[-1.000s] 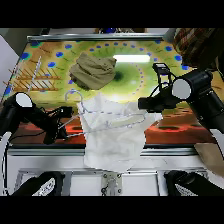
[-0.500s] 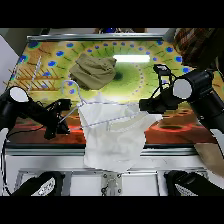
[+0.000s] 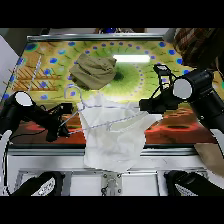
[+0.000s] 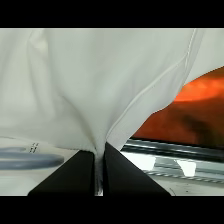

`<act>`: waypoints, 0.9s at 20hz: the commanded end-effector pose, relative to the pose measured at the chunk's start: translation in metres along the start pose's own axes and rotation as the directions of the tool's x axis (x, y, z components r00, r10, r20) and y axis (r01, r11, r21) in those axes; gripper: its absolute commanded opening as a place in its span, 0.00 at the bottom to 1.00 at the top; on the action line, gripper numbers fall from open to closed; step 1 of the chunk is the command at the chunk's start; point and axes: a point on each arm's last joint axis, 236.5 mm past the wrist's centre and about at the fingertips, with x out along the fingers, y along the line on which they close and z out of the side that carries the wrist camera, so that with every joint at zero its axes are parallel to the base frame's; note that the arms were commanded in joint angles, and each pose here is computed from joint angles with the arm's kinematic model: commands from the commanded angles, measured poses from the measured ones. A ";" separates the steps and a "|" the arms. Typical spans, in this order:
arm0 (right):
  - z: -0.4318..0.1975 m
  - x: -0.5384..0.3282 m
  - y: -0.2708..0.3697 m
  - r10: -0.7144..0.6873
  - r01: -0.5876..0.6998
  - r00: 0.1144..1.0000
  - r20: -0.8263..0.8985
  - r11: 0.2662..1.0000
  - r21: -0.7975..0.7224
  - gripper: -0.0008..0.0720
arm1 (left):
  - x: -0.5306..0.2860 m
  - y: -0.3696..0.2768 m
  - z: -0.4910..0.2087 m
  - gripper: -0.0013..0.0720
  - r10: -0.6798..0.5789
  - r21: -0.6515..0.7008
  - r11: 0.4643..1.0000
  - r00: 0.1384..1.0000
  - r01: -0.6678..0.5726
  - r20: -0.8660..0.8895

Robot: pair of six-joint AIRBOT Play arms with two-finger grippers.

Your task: Fold the clothes and pants, and hang the long-sleeved shirts on hangers.

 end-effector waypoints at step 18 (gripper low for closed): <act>-0.008 -0.031 0.059 0.254 -0.254 0.967 -0.021 0.958 -0.134 0.06 | 0.020 0.024 0.026 0.05 0.045 -0.025 0.999 0.998 -0.044 0.042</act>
